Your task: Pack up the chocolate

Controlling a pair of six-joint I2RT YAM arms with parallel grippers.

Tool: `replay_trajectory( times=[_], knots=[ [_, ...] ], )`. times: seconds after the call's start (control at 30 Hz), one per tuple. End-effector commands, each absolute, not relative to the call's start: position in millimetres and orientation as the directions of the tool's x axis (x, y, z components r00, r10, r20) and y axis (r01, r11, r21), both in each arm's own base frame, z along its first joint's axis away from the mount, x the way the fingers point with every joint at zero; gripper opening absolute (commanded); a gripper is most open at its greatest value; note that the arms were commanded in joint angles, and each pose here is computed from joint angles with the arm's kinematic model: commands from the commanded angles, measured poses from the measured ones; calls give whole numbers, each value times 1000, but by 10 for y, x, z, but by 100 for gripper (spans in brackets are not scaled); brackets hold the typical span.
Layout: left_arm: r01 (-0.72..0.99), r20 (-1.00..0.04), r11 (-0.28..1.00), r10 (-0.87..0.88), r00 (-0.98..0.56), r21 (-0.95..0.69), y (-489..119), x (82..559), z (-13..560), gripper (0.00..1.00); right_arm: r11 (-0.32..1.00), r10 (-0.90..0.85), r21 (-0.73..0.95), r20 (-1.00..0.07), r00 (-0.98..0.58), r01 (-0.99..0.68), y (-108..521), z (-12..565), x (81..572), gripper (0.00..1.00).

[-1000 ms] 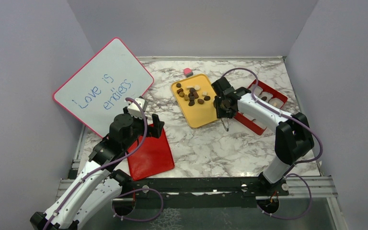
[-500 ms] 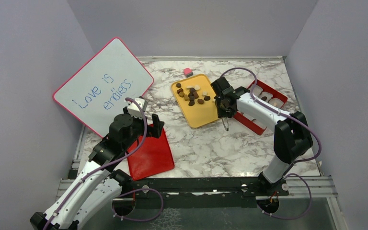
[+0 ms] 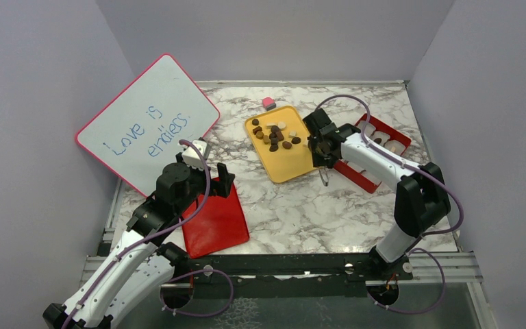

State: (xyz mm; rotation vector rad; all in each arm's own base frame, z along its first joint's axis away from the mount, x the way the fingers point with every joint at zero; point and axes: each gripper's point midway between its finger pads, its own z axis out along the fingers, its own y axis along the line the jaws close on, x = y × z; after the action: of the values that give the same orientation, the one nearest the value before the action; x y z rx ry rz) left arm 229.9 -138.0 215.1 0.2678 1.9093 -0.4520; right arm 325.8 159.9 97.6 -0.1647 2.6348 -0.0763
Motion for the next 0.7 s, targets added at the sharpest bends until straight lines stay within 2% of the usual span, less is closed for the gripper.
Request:
replay_trajectory(
  times=[0.0,0.4,0.67],
  knots=[
    [384,-933,907,-26,-359,-173,-1353,2306,2153,99,992,-123,-53,-565,-816,-112,1638,1340,3330,25],
    [384,-932,907,-25,-362,-173,-1357,2308,2148,99,996,-84,-55,-676,-732,-63,1479,1904,3348,25],
    [388,-933,905,-27,-360,-175,-1360,2298,2157,99,994,-44,-103,-694,-719,38,1087,2086,3402,25]
  ],
)
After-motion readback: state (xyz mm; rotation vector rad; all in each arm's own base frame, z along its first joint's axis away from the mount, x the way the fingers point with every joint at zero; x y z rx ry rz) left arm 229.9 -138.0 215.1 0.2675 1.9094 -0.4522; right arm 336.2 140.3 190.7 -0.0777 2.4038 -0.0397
